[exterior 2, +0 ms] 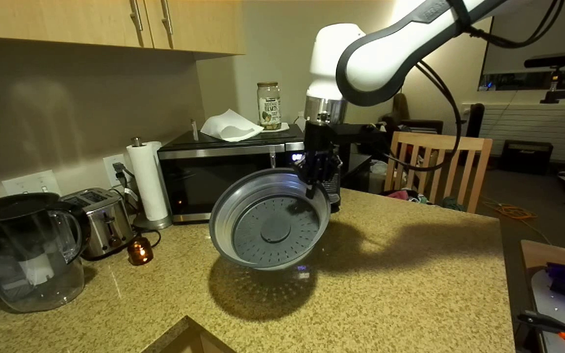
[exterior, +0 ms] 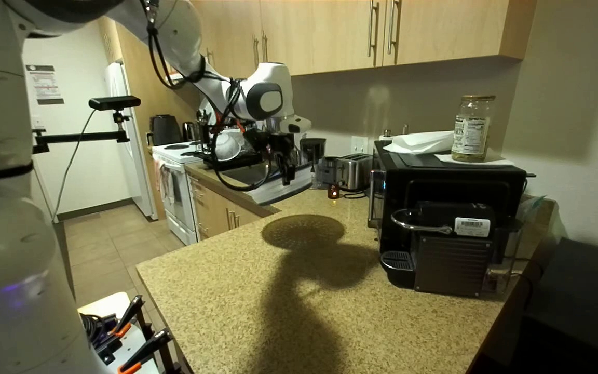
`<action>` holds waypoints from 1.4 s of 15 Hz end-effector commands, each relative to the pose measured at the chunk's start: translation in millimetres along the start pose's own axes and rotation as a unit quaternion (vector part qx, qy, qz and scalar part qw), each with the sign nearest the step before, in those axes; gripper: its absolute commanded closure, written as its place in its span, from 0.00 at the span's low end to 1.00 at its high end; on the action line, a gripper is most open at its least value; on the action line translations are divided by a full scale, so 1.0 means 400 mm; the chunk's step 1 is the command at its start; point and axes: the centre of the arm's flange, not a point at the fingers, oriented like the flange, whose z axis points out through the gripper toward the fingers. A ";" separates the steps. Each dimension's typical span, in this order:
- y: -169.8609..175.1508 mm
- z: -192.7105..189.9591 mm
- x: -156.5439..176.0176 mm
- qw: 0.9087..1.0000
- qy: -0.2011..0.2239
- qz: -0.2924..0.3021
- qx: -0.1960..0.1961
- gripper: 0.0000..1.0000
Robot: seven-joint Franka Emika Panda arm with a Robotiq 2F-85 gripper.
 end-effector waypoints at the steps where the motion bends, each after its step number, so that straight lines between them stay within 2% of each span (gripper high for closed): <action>1: 0.066 -0.082 -0.069 1.000 0.008 -0.018 -0.010 0.96; 8: 0.158 -0.170 -0.108 0.998 0.018 -0.029 -0.062 0.96; 13: 0.205 -0.204 -0.125 0.992 0.017 -0.050 -0.117 0.96; 15: 0.215 -0.214 -0.132 0.987 0.018 -0.062 -0.146 0.96; 21: 0.219 -0.234 -0.142 0.963 0.037 -0.117 -0.239 0.96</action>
